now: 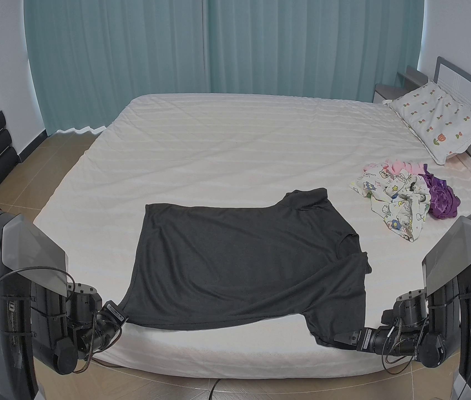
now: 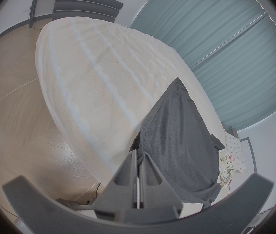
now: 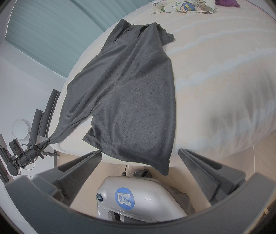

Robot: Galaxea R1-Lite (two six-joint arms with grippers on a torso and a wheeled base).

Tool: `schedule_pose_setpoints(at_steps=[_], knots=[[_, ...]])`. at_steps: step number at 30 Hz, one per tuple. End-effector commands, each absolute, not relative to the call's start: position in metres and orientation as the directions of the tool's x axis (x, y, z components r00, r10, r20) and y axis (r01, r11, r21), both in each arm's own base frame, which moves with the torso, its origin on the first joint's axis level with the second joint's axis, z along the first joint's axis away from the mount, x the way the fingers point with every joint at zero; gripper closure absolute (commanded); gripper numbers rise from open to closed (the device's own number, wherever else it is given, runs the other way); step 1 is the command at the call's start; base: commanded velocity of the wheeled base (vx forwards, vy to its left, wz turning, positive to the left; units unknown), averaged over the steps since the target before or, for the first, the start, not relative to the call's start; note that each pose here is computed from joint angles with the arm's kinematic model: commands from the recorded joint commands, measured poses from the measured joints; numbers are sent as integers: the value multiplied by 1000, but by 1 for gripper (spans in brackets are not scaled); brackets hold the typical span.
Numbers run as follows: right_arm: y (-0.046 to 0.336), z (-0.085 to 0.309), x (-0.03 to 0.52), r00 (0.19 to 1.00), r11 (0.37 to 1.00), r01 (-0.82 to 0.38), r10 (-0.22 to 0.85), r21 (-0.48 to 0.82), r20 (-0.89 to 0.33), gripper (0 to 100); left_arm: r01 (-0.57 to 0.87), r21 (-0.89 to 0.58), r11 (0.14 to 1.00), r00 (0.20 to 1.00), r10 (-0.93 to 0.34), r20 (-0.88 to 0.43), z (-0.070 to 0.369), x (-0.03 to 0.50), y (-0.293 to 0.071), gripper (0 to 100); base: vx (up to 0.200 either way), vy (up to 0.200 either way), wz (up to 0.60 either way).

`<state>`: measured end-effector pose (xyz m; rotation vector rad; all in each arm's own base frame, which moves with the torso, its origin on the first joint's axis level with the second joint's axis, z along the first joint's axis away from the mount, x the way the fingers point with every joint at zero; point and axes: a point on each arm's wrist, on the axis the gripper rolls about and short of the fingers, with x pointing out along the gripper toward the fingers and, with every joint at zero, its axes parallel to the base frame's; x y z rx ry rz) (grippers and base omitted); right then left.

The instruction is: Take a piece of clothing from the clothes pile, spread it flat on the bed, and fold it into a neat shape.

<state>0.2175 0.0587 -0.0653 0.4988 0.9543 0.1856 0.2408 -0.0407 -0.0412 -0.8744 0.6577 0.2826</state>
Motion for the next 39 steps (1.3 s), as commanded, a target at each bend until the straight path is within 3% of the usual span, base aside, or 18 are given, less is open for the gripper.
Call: schedule_pose_setpoints(at_steps=[1,6,7,19,27,39], knots=[[61,-65,219,582,870,49,374,490,-722,0,-473,-628,618,782,-34,-623,-40,242,-41,100,0,0,0],[61,-65,219,582,871,48,374,489,-722,0,-474,-628,617,782,-34,-623,-40,242,-41,100,0,0,0],[61,-65,220,582,871,47,374,489,-722,100,-473,-628,618,782,-34,-623,-40,242,-41,100,0,0,0],[59,-67,219,596,893,79,315,444,-738,100,-477,-628,615,782,-30,-623,-39,242,-40,100,0,0,0],[36,-49,208,609,876,122,305,467,-732,100,-469,-633,616,788,-31,-614,-34,240,-39,100,0,0,0],[24,5,212,740,830,16,365,557,-565,100,-375,-683,627,855,-51,-516,8,224,-40,100,0,0,0]])
